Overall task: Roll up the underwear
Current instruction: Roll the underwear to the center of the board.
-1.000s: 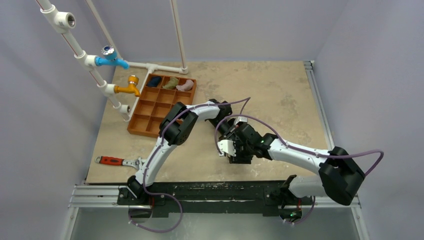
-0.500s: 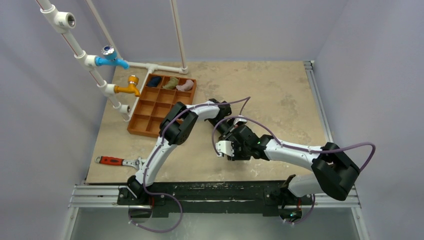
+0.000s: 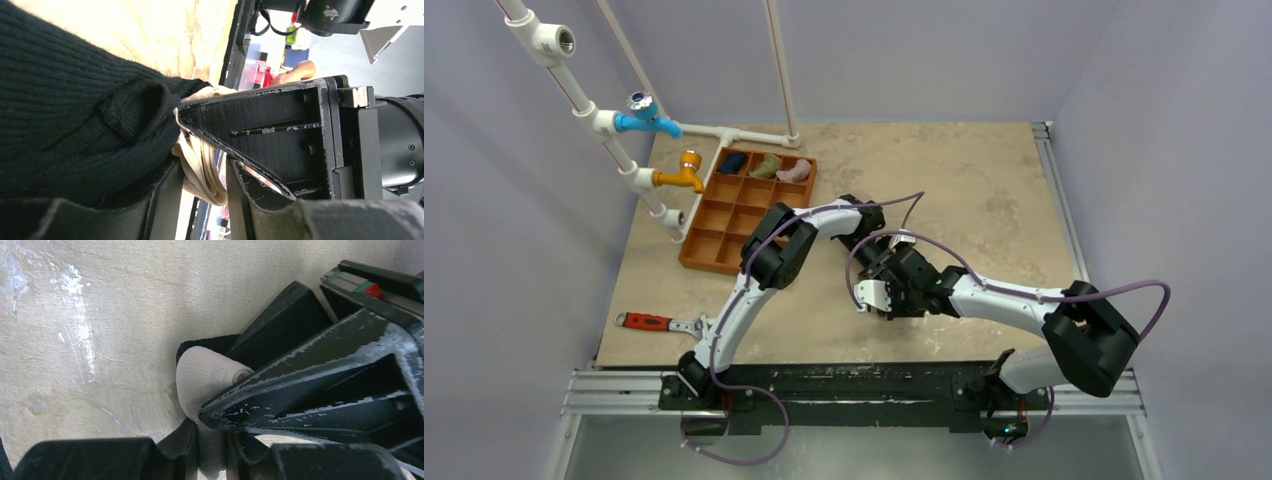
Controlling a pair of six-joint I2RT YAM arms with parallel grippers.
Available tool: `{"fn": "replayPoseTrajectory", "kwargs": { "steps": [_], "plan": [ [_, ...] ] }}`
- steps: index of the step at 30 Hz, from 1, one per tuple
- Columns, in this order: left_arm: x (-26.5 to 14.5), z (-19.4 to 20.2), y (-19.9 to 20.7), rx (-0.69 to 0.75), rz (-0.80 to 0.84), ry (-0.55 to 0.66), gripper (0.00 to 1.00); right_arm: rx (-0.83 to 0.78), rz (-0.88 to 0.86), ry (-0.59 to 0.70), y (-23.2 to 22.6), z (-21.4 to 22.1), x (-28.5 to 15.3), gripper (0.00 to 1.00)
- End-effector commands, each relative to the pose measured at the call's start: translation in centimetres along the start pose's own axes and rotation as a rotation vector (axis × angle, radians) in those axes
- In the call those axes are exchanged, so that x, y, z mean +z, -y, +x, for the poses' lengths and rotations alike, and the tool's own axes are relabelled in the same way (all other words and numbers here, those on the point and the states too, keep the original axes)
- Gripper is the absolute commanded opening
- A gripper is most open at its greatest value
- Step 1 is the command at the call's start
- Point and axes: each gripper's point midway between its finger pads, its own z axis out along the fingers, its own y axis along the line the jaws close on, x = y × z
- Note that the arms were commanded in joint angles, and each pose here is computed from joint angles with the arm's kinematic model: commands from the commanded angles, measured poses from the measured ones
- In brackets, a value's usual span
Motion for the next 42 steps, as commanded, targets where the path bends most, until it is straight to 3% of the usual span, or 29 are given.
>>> {"fn": "replayPoseTrajectory", "kwargs": {
  "steps": [1, 3, 7, 18, 25, 29, 34, 42],
  "plan": [
    [-1.6, 0.1, -0.4, 0.065, -0.133, -0.002, 0.41, 0.000, -0.141, -0.056, -3.0, 1.5, 0.6, 0.00],
    [-2.3, 0.0, 0.3, 0.087, -0.146, 0.010, 0.48, 0.001, -0.144, -0.056, -2.9, 1.5, 0.4, 0.00],
    [-3.4, -0.1, 1.2, 0.112, -0.156, 0.025, 0.53, 0.006, -0.156, -0.050, -3.0, 1.1, 0.0, 0.00],
    [-8.6, -1.1, 4.5, 0.165, -0.136, 0.152, 0.59, 0.050, -0.201, -0.030, -3.6, 0.3, -0.8, 0.00],
    [-13.7, 0.7, 5.5, 0.156, -0.190, 0.269, 0.59, 0.116, -0.272, -0.016, -3.0, -0.6, -1.7, 0.00],
    [-16.6, 3.3, 5.5, 0.145, -0.218, 0.378, 0.59, 0.177, -0.371, 0.021, -2.1, -1.0, -2.3, 0.00],
    [-19.2, 5.8, 6.4, 0.242, -0.334, 0.487, 0.60, 0.220, -0.508, 0.037, -0.6, -1.7, -2.2, 0.00],
    [-19.5, 9.0, 6.2, 0.475, -0.596, 0.518, 0.61, 0.275, -0.783, 0.055, 0.3, -3.4, -0.8, 0.00]
  ]
}}
